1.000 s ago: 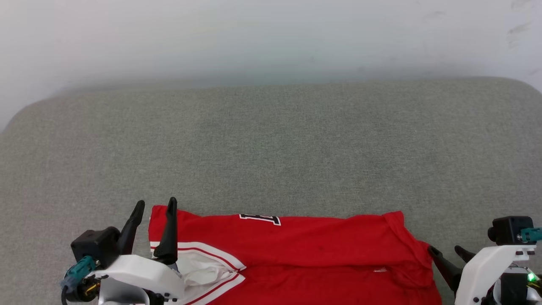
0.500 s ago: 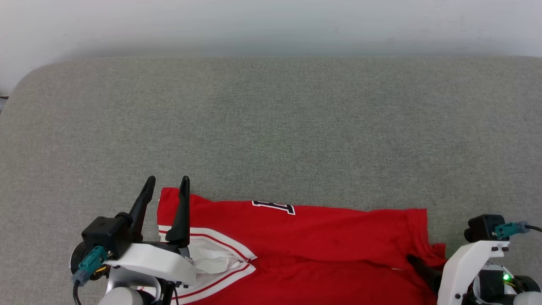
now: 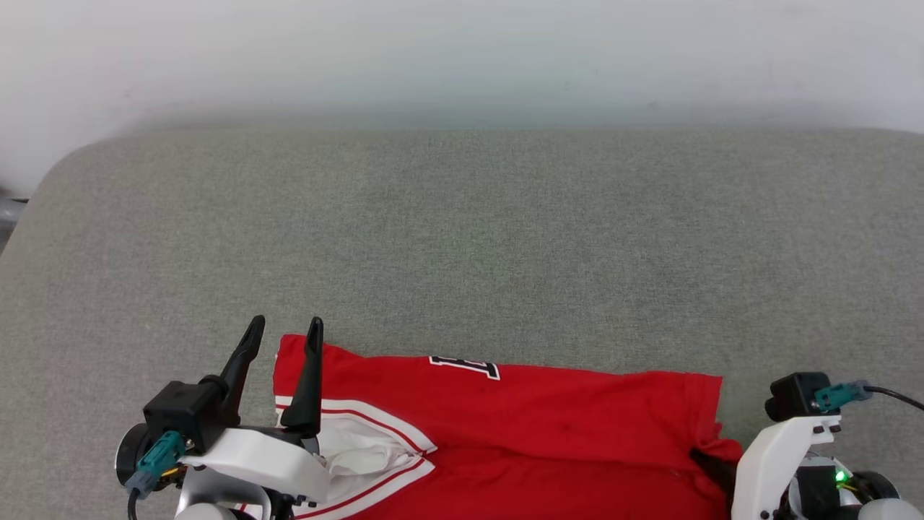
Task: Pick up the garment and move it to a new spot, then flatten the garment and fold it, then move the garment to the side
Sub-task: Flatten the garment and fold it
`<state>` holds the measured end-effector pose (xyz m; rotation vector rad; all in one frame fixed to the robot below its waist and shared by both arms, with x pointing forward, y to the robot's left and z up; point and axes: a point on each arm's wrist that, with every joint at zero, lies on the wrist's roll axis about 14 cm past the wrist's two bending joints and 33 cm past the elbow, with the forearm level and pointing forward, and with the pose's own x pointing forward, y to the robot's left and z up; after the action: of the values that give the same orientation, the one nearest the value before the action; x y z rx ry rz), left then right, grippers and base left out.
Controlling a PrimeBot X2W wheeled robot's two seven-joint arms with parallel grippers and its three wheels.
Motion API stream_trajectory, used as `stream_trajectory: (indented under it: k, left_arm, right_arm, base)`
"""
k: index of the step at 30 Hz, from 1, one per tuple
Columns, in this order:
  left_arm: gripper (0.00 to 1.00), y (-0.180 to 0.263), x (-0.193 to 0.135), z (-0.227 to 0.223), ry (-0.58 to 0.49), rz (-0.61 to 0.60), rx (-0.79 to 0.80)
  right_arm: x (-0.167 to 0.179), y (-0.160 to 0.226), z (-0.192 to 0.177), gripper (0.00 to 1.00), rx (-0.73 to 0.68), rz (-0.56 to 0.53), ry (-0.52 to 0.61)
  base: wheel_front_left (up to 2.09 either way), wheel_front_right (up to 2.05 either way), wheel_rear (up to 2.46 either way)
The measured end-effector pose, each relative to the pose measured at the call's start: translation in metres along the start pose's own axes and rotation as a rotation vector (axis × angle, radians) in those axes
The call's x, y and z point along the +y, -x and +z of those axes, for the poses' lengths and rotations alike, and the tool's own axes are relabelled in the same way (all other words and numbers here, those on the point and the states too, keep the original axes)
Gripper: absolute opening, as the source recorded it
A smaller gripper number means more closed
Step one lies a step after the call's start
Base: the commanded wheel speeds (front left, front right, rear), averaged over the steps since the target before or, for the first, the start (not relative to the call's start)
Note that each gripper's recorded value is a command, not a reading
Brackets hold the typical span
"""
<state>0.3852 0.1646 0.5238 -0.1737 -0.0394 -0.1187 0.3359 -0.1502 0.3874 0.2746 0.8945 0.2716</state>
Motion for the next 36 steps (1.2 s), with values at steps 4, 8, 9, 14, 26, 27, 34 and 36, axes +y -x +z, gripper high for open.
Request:
stream_trajectory:
  k: [4,8,9,14,26,27,34,36]
  left_arm:
    - [1.0,0.006,-0.003,0.004,-0.004,-0.003,-0.006]
    - [1.0,0.009,-0.009,0.009,0.0,-0.014,-0.022]
    - [1.0,0.009,-0.01,0.01,0.0,-0.016,-0.025]
    - [1.0,0.011,-0.014,0.011,0.002,-0.022,-0.03]
    - [1.0,0.008,-0.019,0.012,0.01,-0.033,-0.041]
    - [1.0,0.009,-0.018,0.011,0.01,-0.032,-0.04]
    - [1.0,0.011,-0.009,0.014,0.007,-0.003,-0.049]
    - [1.0,0.011,-0.006,0.015,0.007,0.007,-0.052]
  right_arm:
    - [-0.012,0.015,0.015,0.0,-0.066,-0.03,0.001]
    - [-0.035,0.033,0.024,0.0,-0.117,-0.089,-0.024]
    - [-0.043,0.038,0.025,0.0,-0.126,-0.11,-0.037]
    - [-0.088,0.066,0.023,0.0,-0.161,-0.23,-0.104]
    - [-0.015,0.056,0.02,0.0,-0.086,0.21,-0.552]
    - [-0.01,0.059,0.024,0.0,-0.081,0.263,-0.572]
    - [0.055,0.047,0.032,0.0,0.006,0.593,-0.655]
    - [0.072,0.039,0.03,0.0,0.039,0.632,-0.643]
  base:
    - [0.0,0.0,0.0]
    - [0.0,0.0,0.0]
    - [0.0,0.0,0.0]
    - [0.0,0.0,0.0]
    - [0.0,0.0,0.0]
    - [0.0,0.0,0.0]
    - [0.0,0.0,0.0]
    - [0.0,0.0,0.0]
